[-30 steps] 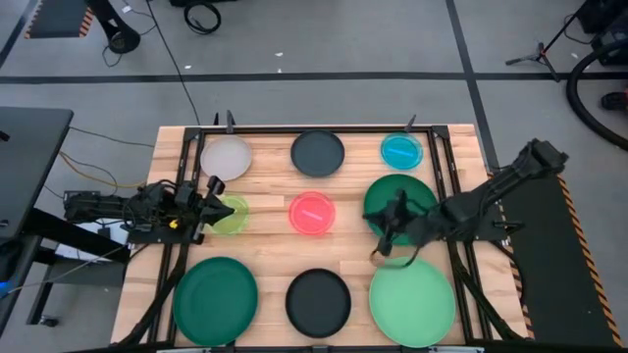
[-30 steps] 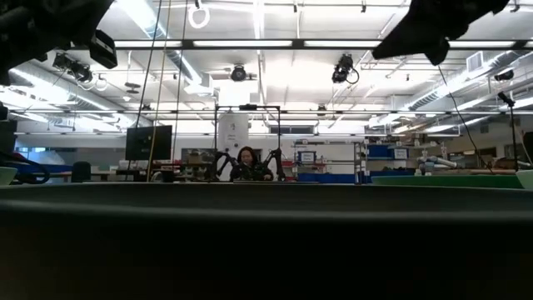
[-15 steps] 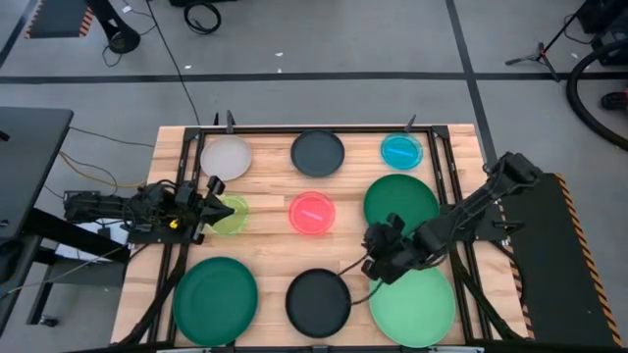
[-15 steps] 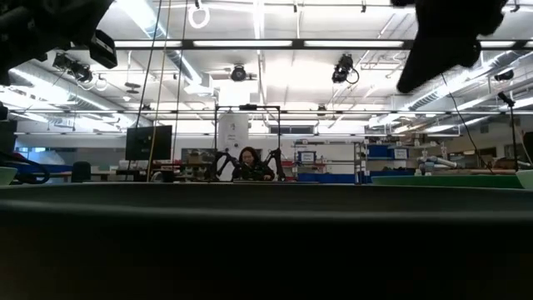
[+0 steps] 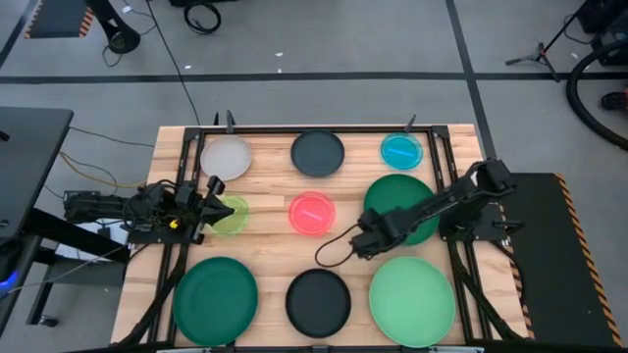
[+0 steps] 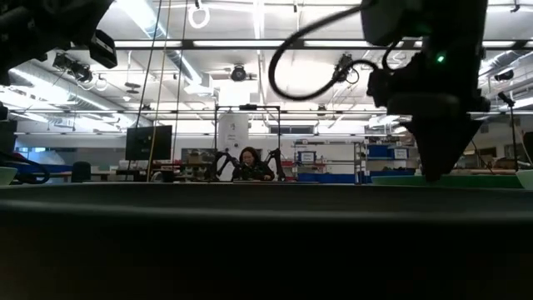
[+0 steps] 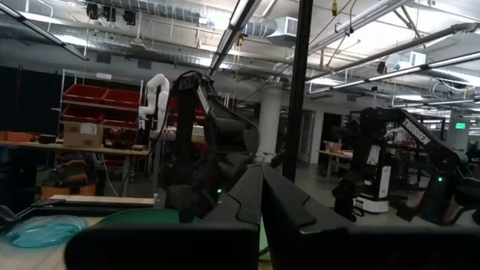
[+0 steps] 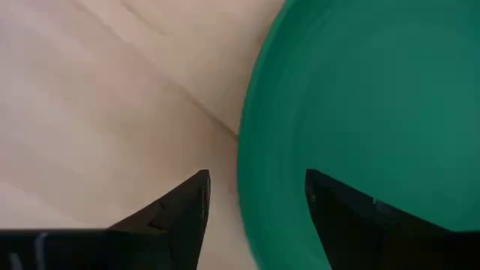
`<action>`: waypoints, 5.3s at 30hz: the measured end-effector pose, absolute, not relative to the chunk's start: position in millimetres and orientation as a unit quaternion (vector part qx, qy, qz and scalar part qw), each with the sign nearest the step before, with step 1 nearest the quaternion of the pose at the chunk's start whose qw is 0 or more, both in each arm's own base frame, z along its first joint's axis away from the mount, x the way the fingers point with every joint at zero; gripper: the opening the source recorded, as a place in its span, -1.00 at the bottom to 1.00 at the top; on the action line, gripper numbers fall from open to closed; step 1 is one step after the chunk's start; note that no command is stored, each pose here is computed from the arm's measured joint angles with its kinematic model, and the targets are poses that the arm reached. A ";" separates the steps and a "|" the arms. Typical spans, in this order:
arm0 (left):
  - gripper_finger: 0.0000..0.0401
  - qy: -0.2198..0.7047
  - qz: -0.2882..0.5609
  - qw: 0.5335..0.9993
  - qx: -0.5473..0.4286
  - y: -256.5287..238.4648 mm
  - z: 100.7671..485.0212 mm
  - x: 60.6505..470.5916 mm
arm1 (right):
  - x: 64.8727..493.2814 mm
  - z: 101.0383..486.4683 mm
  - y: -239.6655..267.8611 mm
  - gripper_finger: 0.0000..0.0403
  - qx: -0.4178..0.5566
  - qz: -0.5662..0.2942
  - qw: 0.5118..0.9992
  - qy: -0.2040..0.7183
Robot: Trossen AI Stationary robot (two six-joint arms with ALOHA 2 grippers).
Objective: Stack plastic plates
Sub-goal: Stack the green plate on top of light green plate, then stack the green stacked plates on top of the dark green plate
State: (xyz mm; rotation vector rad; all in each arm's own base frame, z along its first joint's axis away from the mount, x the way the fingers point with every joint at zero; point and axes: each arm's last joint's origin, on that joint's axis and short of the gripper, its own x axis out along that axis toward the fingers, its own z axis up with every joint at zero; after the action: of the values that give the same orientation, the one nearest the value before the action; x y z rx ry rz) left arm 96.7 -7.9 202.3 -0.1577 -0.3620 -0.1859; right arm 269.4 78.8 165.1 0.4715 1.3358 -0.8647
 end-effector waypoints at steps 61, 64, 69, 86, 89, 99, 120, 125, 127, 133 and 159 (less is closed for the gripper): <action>-0.94 -0.180 -0.092 0.976 -0.078 -7.9 202.4 96.6 | 134.3 309.6 338.5 -0.92 0.008 0.165 0.863 0.477; -0.94 -0.180 -0.092 0.976 -0.078 -7.9 202.4 96.6 | 128.8 302.5 343.6 -0.92 0.000 0.178 0.846 0.502; -0.94 -0.180 -0.092 0.976 -0.078 -7.9 202.4 96.6 | 129.1 316.0 350.5 -0.92 0.016 0.194 0.833 0.519; -0.94 -0.180 -0.092 0.976 -0.078 -7.9 202.4 96.6 | 163.0 356.5 347.0 -0.92 0.126 0.062 0.784 0.604; -0.94 -0.180 -0.092 0.976 -0.078 -7.9 202.3 96.6 | 170.0 337.0 354.9 -0.92 0.126 0.026 0.765 0.631; -0.94 -0.180 -0.093 0.976 -0.078 -7.9 202.4 96.6 | 178.5 283.8 369.9 -0.92 0.041 -0.053 0.742 0.667; -0.94 -0.180 -0.092 0.976 -0.078 -7.9 202.3 96.6 | 187.3 232.1 390.1 -0.57 -0.009 -0.069 0.732 0.677; -0.94 -0.180 -0.092 0.976 -0.078 -7.9 202.4 96.6 | 190.4 251.3 394.4 -0.56 0.020 -0.024 0.786 0.617; -0.94 -0.180 -0.092 0.976 -0.078 -7.9 202.4 96.6 | 191.4 253.4 401.0 -0.56 0.035 -0.002 0.805 0.592; -0.94 -0.180 -0.092 0.976 -0.078 -7.9 202.3 96.6 | 199.8 248.5 411.4 -0.56 0.044 0.054 0.816 0.574; -0.94 -0.180 -0.093 0.976 -0.078 -7.9 202.4 96.6 | 194.6 253.7 430.7 0.25 0.193 0.049 0.809 0.553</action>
State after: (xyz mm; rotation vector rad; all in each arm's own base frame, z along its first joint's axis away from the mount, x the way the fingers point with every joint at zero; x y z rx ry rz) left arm 96.6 -7.9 202.4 -0.1577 -0.3623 -0.1866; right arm 194.6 430.7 253.7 0.4116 1.1834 0.1056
